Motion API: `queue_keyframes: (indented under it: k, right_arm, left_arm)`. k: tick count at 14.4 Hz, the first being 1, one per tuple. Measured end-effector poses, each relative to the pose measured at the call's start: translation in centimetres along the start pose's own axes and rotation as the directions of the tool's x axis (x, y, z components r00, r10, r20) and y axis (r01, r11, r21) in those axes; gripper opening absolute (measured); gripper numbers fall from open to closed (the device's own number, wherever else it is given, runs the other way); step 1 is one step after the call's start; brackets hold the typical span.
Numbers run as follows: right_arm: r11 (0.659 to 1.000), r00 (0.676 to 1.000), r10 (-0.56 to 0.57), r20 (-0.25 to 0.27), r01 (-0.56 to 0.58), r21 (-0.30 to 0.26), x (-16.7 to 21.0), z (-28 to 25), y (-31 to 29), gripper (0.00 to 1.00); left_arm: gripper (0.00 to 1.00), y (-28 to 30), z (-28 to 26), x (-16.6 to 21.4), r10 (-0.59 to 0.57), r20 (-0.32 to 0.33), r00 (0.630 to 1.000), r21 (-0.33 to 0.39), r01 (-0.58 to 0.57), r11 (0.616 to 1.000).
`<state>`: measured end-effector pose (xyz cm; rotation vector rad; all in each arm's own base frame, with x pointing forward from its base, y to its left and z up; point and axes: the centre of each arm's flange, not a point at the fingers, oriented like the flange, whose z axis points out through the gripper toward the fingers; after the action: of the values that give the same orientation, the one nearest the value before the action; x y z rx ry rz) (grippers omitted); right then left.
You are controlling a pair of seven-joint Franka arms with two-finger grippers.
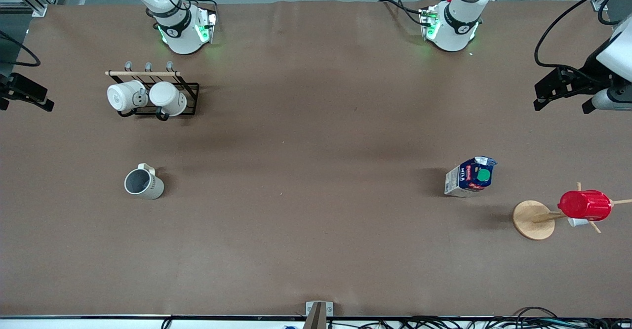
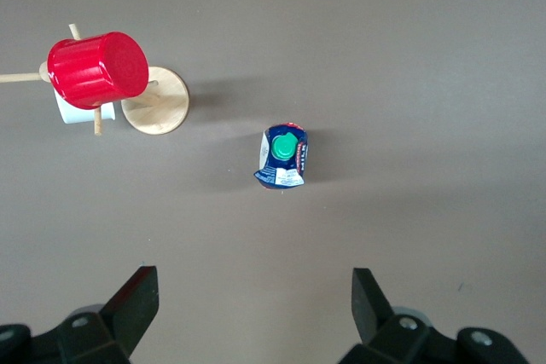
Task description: Place cup and milk on table
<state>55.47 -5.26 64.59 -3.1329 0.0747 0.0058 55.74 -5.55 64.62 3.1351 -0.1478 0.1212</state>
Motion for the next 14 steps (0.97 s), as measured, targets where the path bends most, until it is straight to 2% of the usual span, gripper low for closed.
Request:
queue_keyframes:
  k: [3,6,9,14]
  right_arm:
    - [1.0,0.999,-0.002,0.04,0.002,0.001,0.5,2.4,0.0,1.0]
    - [0.999,0.998,-0.032,0.053,0.032,-0.002,2.9,9.0,0.9,1.0]
    - [0.999,0.999,-0.045,0.022,0.046,-0.011,4.5,18.0,1.7,1.0]
    - [0.999,0.999,-0.04,-0.037,0.039,-0.026,4.2,31.7,2.0,1.0]
  left_arm:
    - [1.0,-0.2,3.5,1.4,-0.002,0.055,0.998,-0.003,0.002,1.0]
    - [1.0,0.0,9.6,3.8,0.004,0.123,0.992,-0.011,-0.002,1.0]
    - [1.0,0.4,14.9,5.4,0.013,0.18,0.984,-0.018,-0.01,1.0]
    - [1.0,0.7,22.4,5.9,0.018,0.218,0.976,-0.024,-0.013,1.0]
